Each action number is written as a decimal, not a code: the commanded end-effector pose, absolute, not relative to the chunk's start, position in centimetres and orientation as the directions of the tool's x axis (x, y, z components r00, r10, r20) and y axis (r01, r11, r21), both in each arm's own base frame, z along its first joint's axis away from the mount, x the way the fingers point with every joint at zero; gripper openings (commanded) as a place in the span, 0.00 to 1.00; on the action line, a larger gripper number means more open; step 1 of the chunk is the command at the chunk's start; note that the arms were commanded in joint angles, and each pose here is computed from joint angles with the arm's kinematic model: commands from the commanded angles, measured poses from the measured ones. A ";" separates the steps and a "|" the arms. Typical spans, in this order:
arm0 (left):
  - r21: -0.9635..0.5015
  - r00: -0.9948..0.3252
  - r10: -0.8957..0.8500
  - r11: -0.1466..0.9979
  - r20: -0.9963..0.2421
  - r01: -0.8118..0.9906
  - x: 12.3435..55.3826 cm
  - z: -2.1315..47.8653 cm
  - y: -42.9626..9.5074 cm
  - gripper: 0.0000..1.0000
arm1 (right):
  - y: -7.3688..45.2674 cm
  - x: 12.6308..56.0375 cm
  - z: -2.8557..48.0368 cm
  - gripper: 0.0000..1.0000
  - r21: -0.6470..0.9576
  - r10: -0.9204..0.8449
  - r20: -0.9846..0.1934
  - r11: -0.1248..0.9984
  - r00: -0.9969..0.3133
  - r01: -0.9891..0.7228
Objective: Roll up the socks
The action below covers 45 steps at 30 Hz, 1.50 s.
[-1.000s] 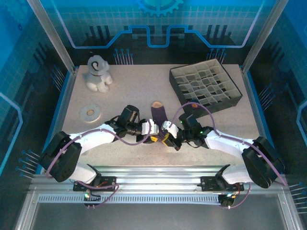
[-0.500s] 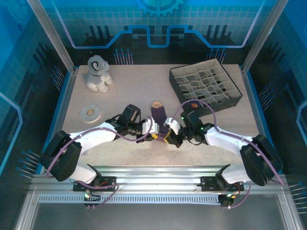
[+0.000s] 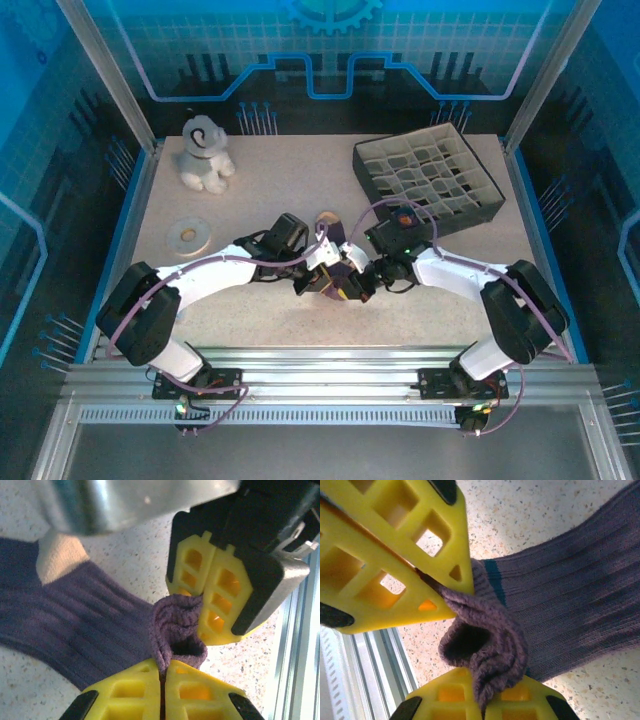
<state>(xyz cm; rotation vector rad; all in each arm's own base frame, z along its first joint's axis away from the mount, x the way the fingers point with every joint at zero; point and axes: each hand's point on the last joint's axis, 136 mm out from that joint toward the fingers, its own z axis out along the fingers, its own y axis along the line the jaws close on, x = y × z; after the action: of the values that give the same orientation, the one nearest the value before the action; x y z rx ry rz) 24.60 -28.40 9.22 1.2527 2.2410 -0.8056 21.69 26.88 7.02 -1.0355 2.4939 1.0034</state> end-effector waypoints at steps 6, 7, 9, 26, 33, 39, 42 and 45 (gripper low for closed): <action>-0.416 -0.741 0.504 0.616 -0.444 0.669 23.2 5.5 -26.7 0.01 | 25.5 21.7 4.0 0.00 0.542 -0.462 -0.267 0.654 -0.846 -0.528; -0.424 -0.754 0.498 0.626 -0.428 0.654 23.1 5.1 -26.7 0.01 | 25.2 21.7 3.4 0.00 0.536 -0.455 -0.246 0.672 -0.856 -0.511; -0.434 -0.777 0.490 0.645 -0.396 0.628 23.0 4.4 -26.5 0.01 | 25.1 21.6 2.8 0.00 0.535 -0.446 -0.217 0.690 -0.868 -0.488; -0.401 -0.824 0.470 0.721 -0.317 0.565 23.2 0.7 -25.4 0.03 | 23.7 21.9 0.1 0.00 0.423 -0.432 -0.097 0.797 -0.897 -0.430; -0.365 -0.807 0.482 0.723 -0.342 0.587 24.2 0.6 -25.5 0.11 | 23.0 21.8 -2.0 0.02 0.301 -0.442 0.013 0.857 -0.897 -0.418; -0.268 -0.633 0.490 0.622 -0.599 0.736 25.2 6.4 -26.2 0.31 | 22.2 21.2 -3.4 0.04 0.239 -0.444 0.098 0.879 -0.891 -0.412; -0.182 -0.501 0.482 0.565 -0.719 0.805 25.2 10.1 -26.2 0.42 | 21.9 21.0 -3.8 0.04 0.211 -0.455 0.120 0.880 -0.882 -0.425; -0.063 -0.319 0.489 0.470 -0.812 0.880 24.3 13.3 -26.3 0.49 | 21.9 20.9 -4.0 0.04 0.194 -0.467 0.135 0.877 -0.874 -0.439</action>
<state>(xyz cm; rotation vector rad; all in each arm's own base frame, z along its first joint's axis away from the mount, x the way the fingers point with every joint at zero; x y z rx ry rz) 24.65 -25.84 10.26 0.9910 2.2135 -0.7068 22.85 26.71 1.40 -0.7614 3.0449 0.6937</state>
